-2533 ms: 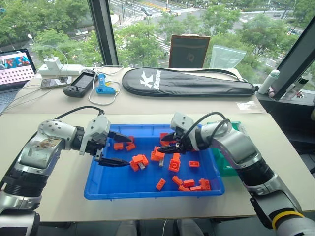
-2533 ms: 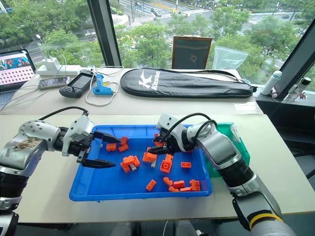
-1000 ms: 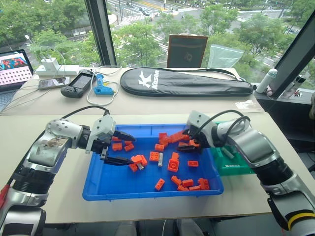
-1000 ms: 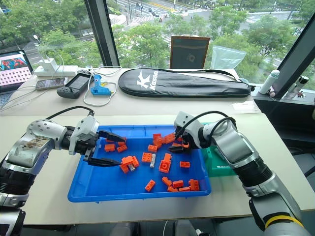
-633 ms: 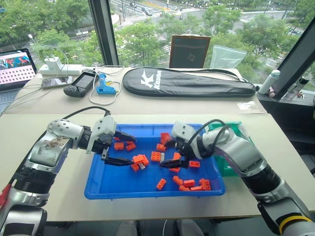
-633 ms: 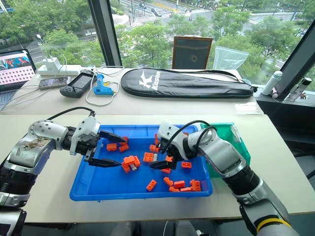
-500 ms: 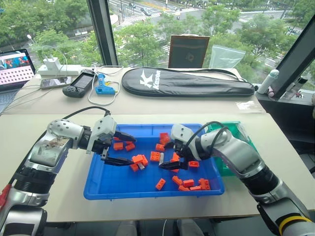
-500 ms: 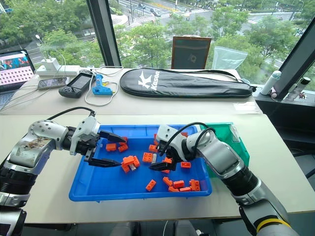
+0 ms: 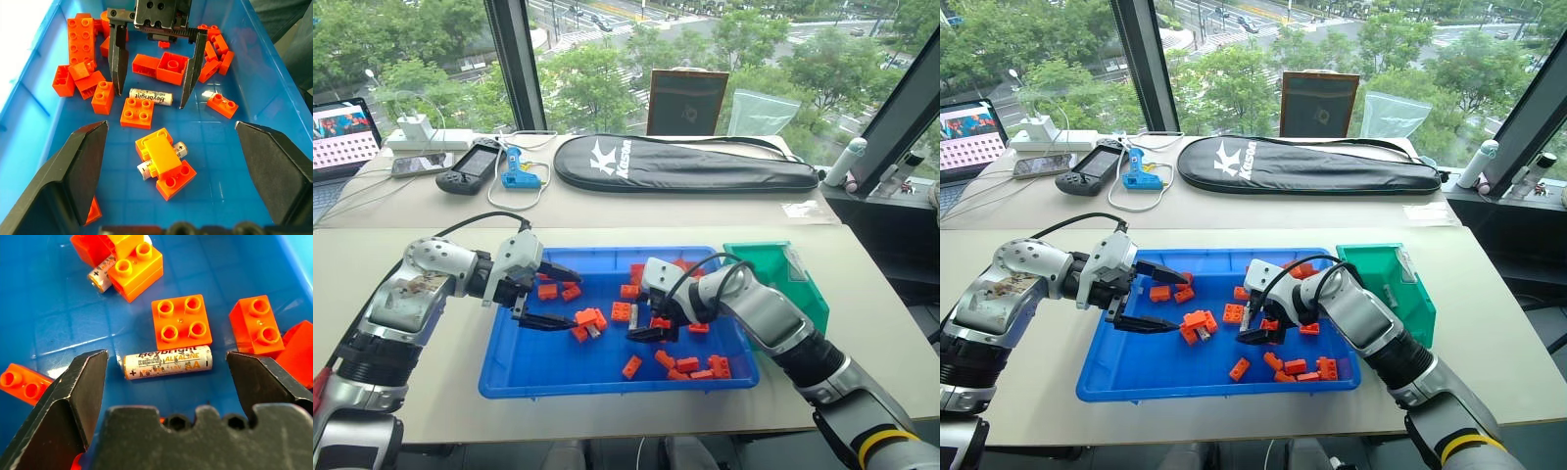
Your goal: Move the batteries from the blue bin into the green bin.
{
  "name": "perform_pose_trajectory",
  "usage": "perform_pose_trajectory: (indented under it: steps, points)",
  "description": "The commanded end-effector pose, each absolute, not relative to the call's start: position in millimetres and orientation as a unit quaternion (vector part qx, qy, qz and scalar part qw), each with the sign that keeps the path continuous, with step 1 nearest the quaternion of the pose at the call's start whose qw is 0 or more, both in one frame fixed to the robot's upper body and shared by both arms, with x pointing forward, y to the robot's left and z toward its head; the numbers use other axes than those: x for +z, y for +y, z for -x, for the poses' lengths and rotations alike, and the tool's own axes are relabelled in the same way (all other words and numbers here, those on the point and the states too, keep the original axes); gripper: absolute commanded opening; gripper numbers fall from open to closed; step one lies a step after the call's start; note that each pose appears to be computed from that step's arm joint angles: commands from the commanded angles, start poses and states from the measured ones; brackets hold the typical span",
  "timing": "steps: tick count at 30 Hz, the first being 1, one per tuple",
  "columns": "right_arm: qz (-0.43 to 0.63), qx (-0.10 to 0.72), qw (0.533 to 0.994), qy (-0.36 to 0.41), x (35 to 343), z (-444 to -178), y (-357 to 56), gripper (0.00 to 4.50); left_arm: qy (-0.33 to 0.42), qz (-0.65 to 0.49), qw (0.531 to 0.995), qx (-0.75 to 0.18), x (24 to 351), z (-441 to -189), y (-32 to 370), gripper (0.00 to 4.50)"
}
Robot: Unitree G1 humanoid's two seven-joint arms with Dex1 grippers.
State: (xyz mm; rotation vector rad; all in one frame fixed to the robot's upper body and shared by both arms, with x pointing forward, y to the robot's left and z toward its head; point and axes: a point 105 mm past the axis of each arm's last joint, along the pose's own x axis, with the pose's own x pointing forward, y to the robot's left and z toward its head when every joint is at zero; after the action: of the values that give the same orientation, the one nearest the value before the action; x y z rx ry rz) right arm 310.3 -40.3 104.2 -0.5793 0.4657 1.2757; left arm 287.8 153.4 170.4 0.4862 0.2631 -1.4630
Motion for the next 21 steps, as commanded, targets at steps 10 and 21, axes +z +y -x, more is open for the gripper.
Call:
perform_pose_trajectory:
  steps: [10, 21]
  points:
    - [0.217, 0.546, 0.799, 0.126, 176, -313, -66, 2.53, 0.069, -0.188, 0.693, -0.692, 202, -285, 139, 4.50]
    - [0.267, 0.318, 0.896, 0.157, 229, -313, -224, 2.53, 0.020, -0.166, 0.694, -0.700, 213, -314, 113, 4.50]
